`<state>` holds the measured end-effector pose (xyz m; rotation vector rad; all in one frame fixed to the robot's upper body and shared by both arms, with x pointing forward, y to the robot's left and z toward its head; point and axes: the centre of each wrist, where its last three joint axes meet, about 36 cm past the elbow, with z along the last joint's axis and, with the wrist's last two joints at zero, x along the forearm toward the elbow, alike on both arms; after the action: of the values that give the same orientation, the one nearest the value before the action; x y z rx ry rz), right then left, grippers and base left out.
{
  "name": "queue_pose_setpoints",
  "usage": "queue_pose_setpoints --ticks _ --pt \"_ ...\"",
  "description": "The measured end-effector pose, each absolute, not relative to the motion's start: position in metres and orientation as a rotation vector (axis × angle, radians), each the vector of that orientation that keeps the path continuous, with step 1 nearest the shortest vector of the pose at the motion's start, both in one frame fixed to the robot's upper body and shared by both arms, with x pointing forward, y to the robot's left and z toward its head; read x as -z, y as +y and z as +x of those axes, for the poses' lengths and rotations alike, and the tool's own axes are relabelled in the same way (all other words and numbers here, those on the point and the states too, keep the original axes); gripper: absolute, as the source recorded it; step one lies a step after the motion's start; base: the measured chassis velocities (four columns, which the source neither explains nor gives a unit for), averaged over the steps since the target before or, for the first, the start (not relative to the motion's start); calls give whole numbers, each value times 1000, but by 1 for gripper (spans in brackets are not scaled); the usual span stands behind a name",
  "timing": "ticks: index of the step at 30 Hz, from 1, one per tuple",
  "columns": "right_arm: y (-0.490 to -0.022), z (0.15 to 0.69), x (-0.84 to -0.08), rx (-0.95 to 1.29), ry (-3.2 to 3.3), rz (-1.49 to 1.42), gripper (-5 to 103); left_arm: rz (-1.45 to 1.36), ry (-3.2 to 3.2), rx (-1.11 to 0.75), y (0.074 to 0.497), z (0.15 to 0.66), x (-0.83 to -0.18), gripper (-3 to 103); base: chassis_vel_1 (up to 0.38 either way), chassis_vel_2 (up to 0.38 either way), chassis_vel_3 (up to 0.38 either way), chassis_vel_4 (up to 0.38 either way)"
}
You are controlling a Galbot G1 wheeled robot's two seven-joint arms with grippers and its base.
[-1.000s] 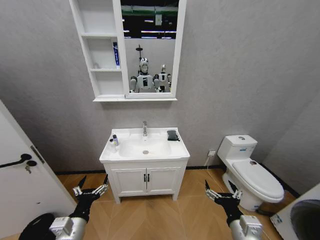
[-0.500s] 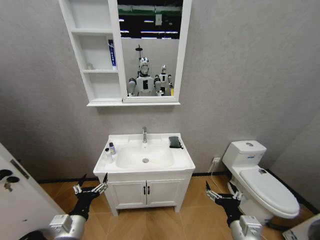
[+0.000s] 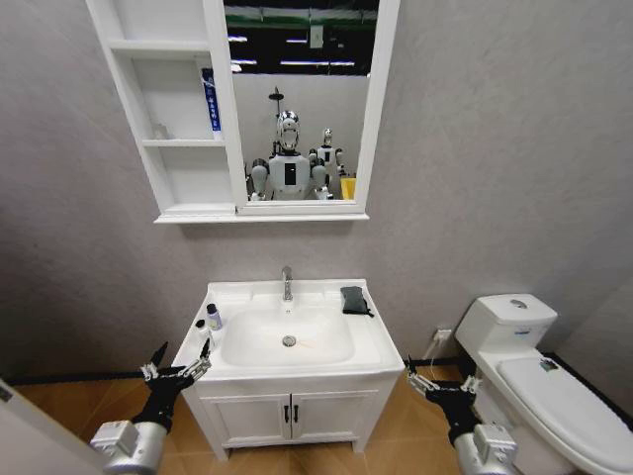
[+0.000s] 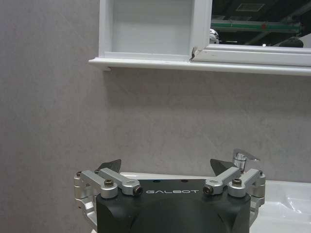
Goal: Move facial cleanser and shampoo from washbasin to cabinet, then wipe washbasin with towel.
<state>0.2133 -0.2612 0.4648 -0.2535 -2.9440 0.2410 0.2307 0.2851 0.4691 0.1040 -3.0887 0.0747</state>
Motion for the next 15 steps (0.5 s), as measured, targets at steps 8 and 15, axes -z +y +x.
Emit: queue_pose_setpoints --ticks 8,15 --pt "-269 223 -466 -241 -2956 -290 100 148 -3085 -66 289 235 -464 100 -66 61 34 -33" --pt "-276 232 -465 -228 -2950 -302 100 189 -3064 -76 293 246 -453 100 33 -13 -24 24"
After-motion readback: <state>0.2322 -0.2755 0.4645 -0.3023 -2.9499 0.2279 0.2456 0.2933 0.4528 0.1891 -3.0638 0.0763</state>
